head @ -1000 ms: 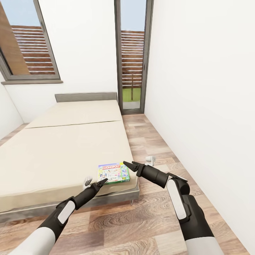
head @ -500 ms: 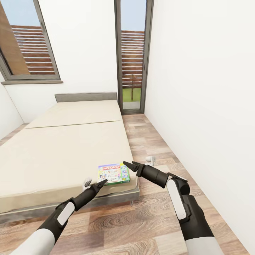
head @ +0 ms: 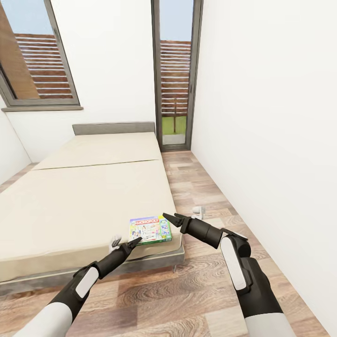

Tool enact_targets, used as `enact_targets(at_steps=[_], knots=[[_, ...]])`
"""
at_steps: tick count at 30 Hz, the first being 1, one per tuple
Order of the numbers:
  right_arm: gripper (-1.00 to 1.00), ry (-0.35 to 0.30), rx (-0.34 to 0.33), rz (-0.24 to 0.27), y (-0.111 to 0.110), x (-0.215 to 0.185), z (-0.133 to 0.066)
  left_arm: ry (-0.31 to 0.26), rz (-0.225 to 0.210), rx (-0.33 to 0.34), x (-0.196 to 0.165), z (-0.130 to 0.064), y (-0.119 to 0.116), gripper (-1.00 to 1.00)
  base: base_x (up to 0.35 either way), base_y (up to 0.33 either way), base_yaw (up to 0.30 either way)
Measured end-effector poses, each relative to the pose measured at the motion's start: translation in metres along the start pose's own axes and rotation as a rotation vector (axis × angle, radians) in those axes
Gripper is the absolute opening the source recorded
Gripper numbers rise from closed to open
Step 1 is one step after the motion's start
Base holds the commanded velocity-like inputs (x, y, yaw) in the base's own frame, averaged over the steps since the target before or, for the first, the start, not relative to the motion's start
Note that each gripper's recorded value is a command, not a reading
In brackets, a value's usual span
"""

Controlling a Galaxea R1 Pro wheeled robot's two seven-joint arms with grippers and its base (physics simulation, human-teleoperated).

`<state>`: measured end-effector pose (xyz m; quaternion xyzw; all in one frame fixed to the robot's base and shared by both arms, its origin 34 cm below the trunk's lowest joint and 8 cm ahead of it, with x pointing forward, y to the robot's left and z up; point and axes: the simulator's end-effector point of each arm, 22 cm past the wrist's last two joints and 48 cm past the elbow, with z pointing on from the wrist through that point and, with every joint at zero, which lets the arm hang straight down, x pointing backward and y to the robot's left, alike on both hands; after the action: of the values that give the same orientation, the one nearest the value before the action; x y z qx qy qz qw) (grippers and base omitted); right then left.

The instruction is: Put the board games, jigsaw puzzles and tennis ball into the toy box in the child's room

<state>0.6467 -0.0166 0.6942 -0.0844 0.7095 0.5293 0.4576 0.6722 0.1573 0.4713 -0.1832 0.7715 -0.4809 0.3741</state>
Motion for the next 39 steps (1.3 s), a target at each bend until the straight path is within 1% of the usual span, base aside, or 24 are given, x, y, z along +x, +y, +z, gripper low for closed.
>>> enact_targets(at_steps=[14, 15, 16, 17, 18, 36, 39], knots=[[1.0, 0.0, 0.0, 0.0, 0.0, 0.0, 0.0, 0.002, -0.001, 0.0, 0.0, 0.0, 0.0, 1.0, 0.0, 0.0, 0.0], [1.0, 0.0, 0.0, 0.0, 0.0, 0.0, 0.0, 0.002, -0.001, 0.0, 0.0, 0.0, 0.0, -1.0, 0.0, 0.0, 0.0], [1.0, 0.0, 0.0, -0.001, 0.0, 0.0, 0.0, 0.001, 0.006, 0.001, -0.002, 0.002, -0.002, -1.0, 0.0, 0.0, 0.0], [1.0, 0.0, 0.0, -0.001, 0.0, 0.0, 0.0, -0.019, 0.006, 0.018, -0.014, 0.005, -0.01, -1.0, 0.0, 0.0, 0.0], [1.0, 0.0, 0.0, -0.001, 0.0, 0.0, 0.0, -0.025, 0.005, 0.021, -0.016, 0.005, -0.011, -1.0, 0.0, 0.0, 0.0], [1.0, 0.0, 0.001, -0.001, 0.0, 0.0, 0.0, -0.023, 0.008, 0.021, -0.015, 0.006, -0.011, -1.0, 0.0, 0.0, 0.0], [1.0, 0.0, 0.001, 0.0, 0.0, 0.0, 0.0, -0.023, 0.008, 0.03, -0.015, 0.006, -0.013, -1.0, 0.0, 0.0, 0.0]])
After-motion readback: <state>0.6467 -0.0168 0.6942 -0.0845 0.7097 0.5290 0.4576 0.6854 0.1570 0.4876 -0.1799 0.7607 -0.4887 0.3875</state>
